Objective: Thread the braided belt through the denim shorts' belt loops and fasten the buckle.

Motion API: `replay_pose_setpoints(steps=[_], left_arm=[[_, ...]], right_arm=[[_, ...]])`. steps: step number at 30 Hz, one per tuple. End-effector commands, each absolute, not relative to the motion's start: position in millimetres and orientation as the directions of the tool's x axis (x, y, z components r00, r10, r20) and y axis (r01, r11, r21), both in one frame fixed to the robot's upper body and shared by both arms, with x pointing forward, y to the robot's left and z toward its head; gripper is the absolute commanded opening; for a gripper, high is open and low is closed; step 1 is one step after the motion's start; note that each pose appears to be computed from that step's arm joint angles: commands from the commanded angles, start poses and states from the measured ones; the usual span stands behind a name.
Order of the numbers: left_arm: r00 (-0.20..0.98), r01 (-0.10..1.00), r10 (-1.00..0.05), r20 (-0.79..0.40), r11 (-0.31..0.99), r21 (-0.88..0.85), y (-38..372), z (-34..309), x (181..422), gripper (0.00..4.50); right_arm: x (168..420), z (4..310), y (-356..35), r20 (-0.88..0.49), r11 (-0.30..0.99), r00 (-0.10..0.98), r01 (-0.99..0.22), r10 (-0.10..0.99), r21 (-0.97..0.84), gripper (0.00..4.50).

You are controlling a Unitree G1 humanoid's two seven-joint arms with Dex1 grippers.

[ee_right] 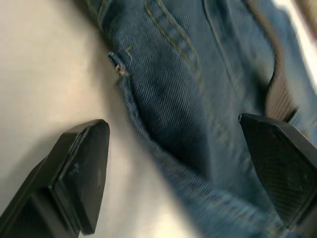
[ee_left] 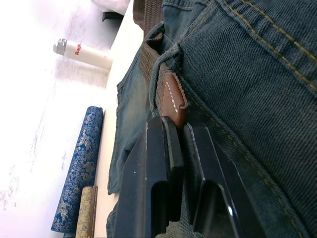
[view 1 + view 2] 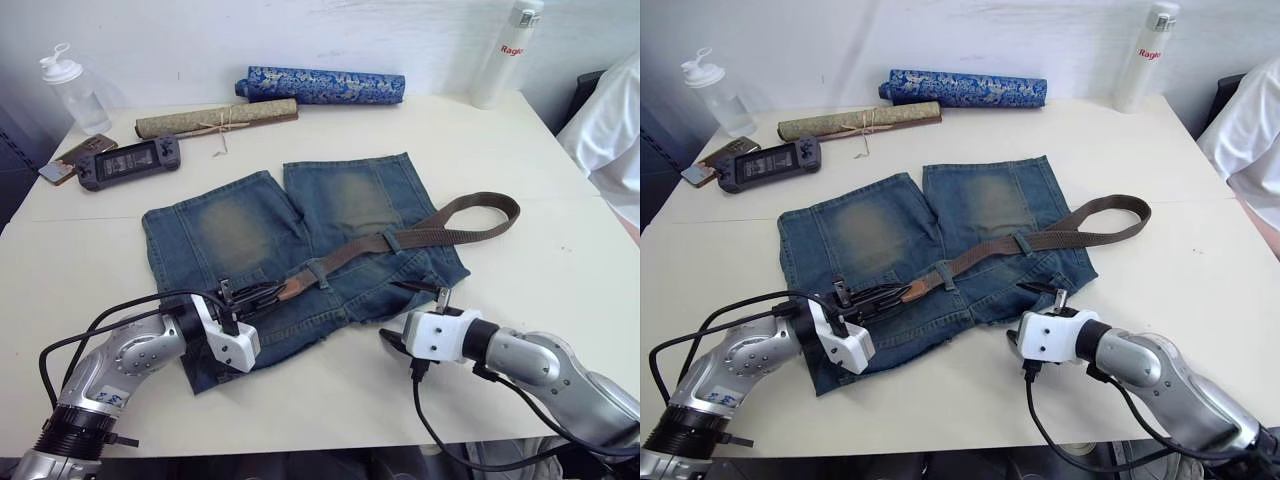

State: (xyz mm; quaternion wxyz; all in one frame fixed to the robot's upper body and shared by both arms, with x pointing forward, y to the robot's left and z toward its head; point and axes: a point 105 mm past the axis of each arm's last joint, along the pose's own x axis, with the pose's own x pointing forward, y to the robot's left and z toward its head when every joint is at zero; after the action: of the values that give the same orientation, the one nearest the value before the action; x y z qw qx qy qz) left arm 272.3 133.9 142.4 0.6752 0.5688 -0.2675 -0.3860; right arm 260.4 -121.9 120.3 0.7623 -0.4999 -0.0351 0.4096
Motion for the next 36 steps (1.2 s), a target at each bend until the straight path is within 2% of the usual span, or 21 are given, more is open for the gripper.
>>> replay_pose_setpoints(steps=[1, 4, 10, 11, 15, 22, 27, 31, 36], left_arm=[[0.553, 0.193, -0.833, -0.034, 0.088, 0.977, 133, 153, 272, 0.0], [0.546, 0.194, -0.837, -0.029, 0.092, 0.977, 131, 154, 271, 0.0], [0.528, 0.201, -0.849, -0.025, 0.096, 0.975, 128, 158, 268, 0.0], [0.526, 0.201, -0.85, -0.027, 0.093, 0.975, 128, 158, 268, 0.0], [0.527, 0.186, -0.849, -0.036, 0.073, 0.98, 127, 162, 268, 0.0], [0.509, 0.163, -0.86, -0.031, 0.062, 0.985, 121, 171, 264, 0.0], [0.495, 0.149, -0.868, -0.034, 0.046, 0.988, 117, 173, 261, 0.0], [0.489, 0.146, -0.872, -0.033, 0.044, 0.988, 115, 173, 260, 0.0], [0.476, 0.156, -0.879, -0.04, 0.04, 0.987, 111, 171, 258, 0.0]], right_arm=[[275, 100, -142, -0.413, 0.153, 0.719, -0.579, 0.559, -0.801, 4.2], [276, 94, -144, -0.436, 0.155, 0.716, -0.597, 0.545, -0.787, 3.18], [279, 92, -148, -0.441, 0.198, 0.725, -0.611, 0.529, -0.766, 0.26], [279, 93, -149, -0.437, 0.203, 0.728, -0.608, 0.528, -0.768, 0.11], [288, 104, -163, -0.414, 0.24, 0.767, -0.576, 0.49, -0.782, 0.11], [312, 126, -225, -0.406, 0.26, 0.85, -0.497, 0.335, -0.828, 0.11], [324, 128, -256, -0.435, 0.271, 0.862, -0.497, 0.26, -0.824, 0.11], [330, 127, -263, -0.446, 0.265, 0.861, -0.502, 0.244, -0.823, 0.11], [332, 129, -251, -0.438, 0.309, 0.852, -0.515, 0.288, -0.8, 0.11]])
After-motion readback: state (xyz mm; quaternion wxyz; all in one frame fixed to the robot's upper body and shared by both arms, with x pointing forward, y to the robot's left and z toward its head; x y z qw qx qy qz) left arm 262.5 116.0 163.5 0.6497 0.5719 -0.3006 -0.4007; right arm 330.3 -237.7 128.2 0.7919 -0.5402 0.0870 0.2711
